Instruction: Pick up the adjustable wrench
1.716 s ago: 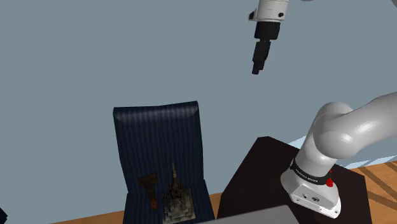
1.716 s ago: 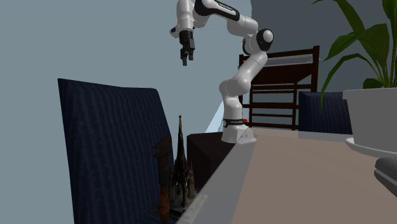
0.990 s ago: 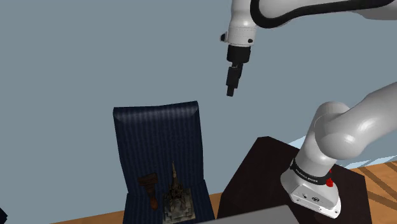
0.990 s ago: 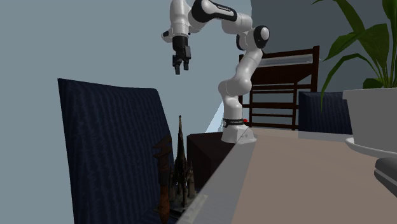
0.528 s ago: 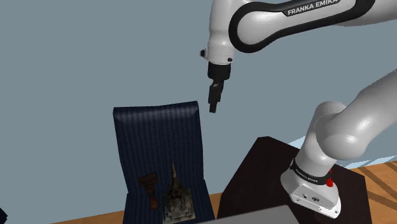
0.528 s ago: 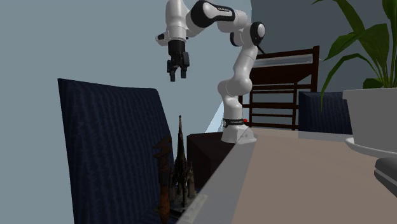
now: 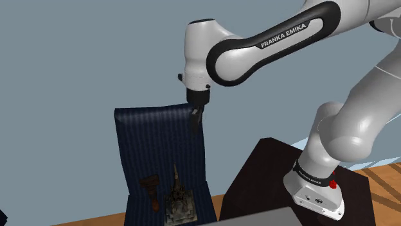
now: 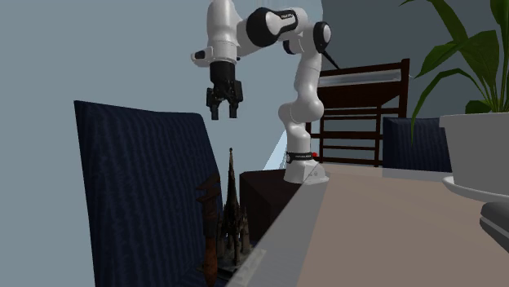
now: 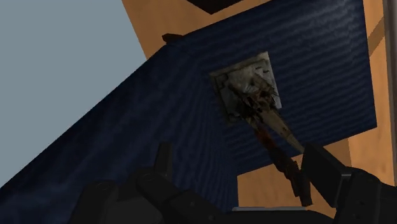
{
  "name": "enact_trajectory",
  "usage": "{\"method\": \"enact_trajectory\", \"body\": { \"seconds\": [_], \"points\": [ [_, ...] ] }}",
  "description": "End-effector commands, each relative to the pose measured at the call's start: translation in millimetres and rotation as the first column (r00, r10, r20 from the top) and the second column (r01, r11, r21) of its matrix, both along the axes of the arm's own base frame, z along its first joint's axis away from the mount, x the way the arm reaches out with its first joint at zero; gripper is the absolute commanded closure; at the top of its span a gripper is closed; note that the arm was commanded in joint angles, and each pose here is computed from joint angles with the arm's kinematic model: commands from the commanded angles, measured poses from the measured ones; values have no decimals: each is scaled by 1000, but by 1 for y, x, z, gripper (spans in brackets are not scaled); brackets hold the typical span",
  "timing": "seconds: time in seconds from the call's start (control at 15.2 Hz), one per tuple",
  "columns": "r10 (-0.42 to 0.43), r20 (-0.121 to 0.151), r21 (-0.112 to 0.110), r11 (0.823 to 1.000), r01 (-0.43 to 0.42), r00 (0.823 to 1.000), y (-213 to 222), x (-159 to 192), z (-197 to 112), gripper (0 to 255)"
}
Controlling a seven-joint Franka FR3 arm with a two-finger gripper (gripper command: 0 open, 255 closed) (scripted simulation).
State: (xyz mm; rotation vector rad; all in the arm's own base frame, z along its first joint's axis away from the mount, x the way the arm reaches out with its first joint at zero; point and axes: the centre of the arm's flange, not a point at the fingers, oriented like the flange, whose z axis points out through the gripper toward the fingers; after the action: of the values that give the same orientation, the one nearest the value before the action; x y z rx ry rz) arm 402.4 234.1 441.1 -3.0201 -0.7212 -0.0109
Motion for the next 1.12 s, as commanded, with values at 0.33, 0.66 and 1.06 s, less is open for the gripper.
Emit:
{"method": "enact_trajectory", "body": {
  "seconds": [0.33, 0.66, 1.06],
  "points": [
    [101, 18, -17, 995, -100, 995, 77, 20, -53, 0],
    [172, 28, -32, 985, -171, 985, 132, 28, -91, 0],
    [223, 36, -43, 974, -222, 974, 171, 32, -130, 0]
  ]
}}
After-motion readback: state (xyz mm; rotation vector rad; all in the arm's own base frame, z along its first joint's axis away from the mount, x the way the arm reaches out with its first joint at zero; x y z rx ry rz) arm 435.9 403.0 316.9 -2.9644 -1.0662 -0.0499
